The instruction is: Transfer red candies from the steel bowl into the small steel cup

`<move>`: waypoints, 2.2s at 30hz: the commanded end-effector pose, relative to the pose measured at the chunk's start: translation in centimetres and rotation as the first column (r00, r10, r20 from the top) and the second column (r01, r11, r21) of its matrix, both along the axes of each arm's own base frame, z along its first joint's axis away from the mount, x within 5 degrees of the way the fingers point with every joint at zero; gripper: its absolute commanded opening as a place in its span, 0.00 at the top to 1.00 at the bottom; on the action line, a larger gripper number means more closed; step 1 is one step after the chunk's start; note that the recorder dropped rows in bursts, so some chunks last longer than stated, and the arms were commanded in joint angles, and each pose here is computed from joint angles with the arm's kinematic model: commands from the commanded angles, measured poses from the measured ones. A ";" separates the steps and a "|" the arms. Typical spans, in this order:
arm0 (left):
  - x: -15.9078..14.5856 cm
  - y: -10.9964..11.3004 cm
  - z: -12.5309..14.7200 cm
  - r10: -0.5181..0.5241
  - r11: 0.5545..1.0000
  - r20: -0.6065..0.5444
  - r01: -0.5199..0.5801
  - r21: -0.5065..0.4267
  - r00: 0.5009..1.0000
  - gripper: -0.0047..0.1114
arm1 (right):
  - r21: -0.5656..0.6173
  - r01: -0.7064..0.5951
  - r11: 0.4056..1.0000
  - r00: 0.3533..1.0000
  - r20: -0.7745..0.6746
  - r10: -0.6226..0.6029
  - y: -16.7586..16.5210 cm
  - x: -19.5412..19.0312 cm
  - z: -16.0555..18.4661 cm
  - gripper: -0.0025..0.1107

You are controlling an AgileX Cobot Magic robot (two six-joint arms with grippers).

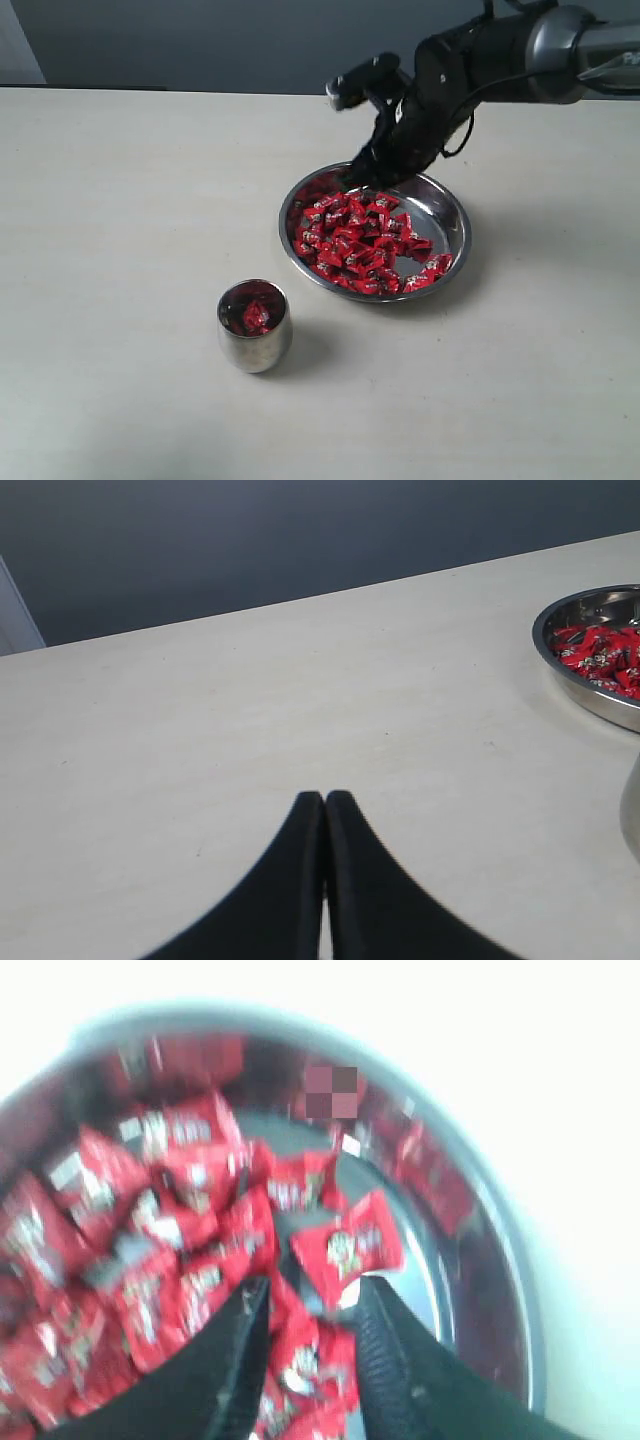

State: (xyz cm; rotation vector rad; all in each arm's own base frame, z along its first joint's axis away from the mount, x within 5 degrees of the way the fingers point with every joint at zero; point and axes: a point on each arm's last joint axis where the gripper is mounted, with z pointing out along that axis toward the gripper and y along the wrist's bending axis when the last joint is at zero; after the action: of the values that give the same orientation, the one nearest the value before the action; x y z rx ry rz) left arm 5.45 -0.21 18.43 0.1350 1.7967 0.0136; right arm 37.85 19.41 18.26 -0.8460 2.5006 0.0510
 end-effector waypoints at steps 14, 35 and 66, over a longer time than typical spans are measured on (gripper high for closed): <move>0.0 0.0 0.1 -0.007 1.000 0.012 0.007 -0.007 1.000 0.96 | -0.032 0.079 0.996 0.974 -0.211 -0.084 -3.3 -1.0 0.9 0.71; 0.0 0.0 0.1 -0.007 1.000 0.012 0.007 -0.007 1.000 0.96 | -0.111 0.065 0.992 0.933 -0.345 -0.100 -3.2 -0.8 -4.4 0.71; 0.0 0.0 0.1 -0.007 1.000 0.012 0.007 -0.007 1.000 0.96 | -0.136 0.051 0.989 0.938 -0.333 -0.094 -3.3 -0.4 -6.0 0.71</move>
State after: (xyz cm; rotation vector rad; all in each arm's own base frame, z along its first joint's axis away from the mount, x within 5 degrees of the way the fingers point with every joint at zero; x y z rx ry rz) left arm 5.45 -0.21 18.43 0.1350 1.7967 0.0136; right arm 37.39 16.39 12.65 -0.8427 2.8801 0.0348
